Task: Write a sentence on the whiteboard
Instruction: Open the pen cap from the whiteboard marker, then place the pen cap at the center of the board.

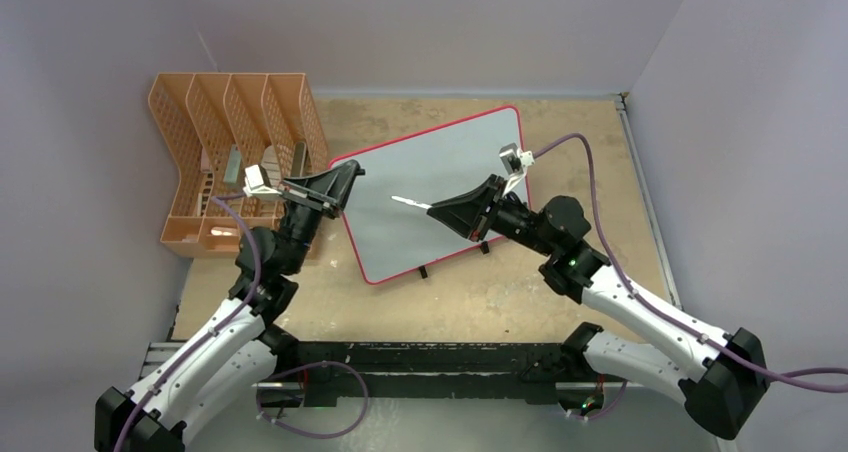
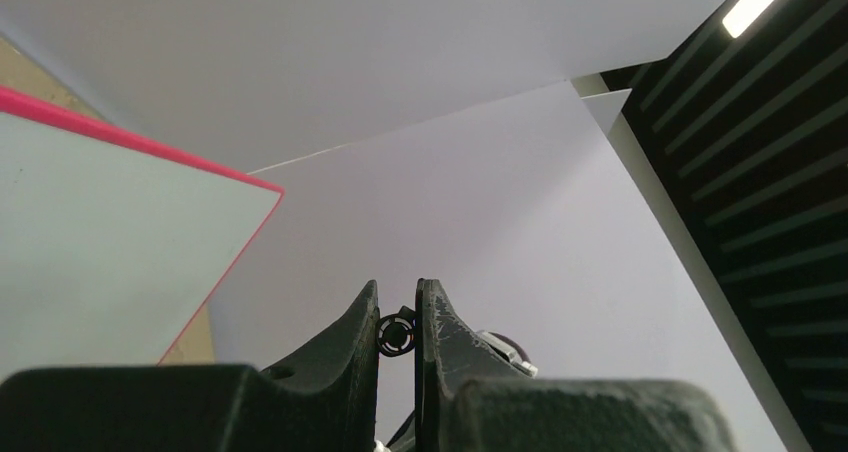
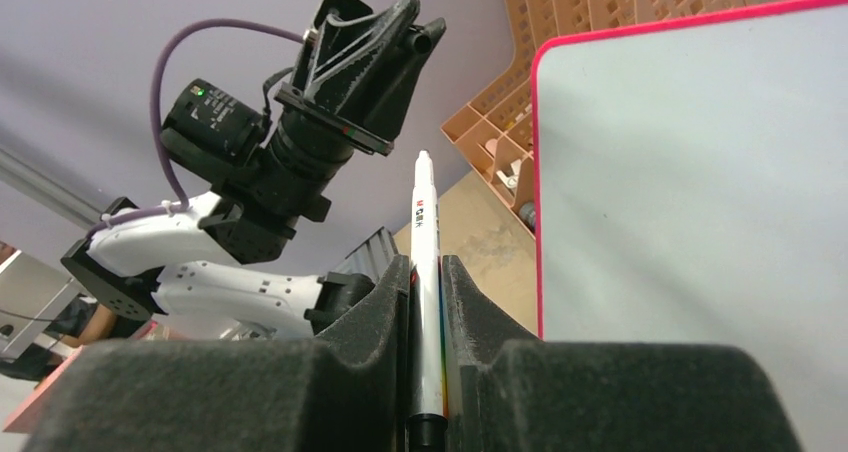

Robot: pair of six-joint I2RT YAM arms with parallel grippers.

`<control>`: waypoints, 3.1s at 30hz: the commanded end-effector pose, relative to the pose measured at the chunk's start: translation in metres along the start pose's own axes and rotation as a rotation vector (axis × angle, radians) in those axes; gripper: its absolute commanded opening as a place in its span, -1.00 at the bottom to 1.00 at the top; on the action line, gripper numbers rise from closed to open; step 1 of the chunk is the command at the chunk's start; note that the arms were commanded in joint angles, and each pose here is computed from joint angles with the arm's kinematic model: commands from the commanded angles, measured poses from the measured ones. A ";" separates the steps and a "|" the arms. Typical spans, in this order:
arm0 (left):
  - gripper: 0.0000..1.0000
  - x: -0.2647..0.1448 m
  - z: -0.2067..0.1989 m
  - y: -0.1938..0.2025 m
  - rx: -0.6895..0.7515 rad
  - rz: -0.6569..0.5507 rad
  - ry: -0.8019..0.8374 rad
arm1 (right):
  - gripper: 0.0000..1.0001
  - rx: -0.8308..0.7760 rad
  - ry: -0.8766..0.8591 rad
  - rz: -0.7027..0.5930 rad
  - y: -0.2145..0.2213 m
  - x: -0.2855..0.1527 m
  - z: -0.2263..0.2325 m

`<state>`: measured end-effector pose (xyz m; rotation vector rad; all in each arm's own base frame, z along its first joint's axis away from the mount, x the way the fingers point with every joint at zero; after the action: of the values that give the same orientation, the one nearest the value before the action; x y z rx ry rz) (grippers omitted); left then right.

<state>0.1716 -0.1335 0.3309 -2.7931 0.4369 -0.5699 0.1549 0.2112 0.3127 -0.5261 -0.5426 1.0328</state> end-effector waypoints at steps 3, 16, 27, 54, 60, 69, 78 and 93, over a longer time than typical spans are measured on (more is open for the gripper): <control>-1.00 -0.002 -0.010 -0.002 0.174 0.061 0.000 | -1.00 -0.049 0.048 -0.098 -0.011 -0.013 0.011; -1.00 -0.021 0.005 0.020 0.655 0.721 -0.079 | -1.00 -0.202 0.314 -0.353 -0.041 -0.041 0.014; -1.00 -0.031 0.042 0.074 0.807 1.126 -0.148 | -1.00 -0.295 0.494 -0.504 -0.056 -0.076 0.021; -0.83 -0.055 0.132 0.219 1.280 1.619 -0.281 | -1.00 -0.309 0.614 -0.617 -0.061 -0.105 0.024; -0.61 -0.061 0.138 0.224 1.284 1.637 -0.284 | -1.00 -0.311 0.617 -0.617 -0.061 -0.104 0.023; -0.24 -0.061 0.134 0.223 1.277 1.606 -0.277 | -1.00 -0.314 0.621 -0.622 -0.061 -0.106 0.024; -0.08 -0.039 0.079 0.204 1.236 1.421 -0.175 | -1.00 -0.325 0.620 -0.608 -0.063 -0.104 0.025; 0.22 0.024 0.001 0.088 1.214 0.964 -0.082 | -1.00 -0.377 0.624 -0.593 -0.072 -0.098 0.031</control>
<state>0.1588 -0.2396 0.2739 -1.1766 1.0298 -0.1975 0.1400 0.0996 0.3435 -0.9060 -0.2467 0.2118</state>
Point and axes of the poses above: each gripper's point midway between its finger pads, its own x axis out along the fingers, its own z axis along the line the jaws close on, y = z × x, the point moved 10 cm from there along -x, back along the fingers, and after that the axes turned 13 degrees about x, right-handed, at the moved point
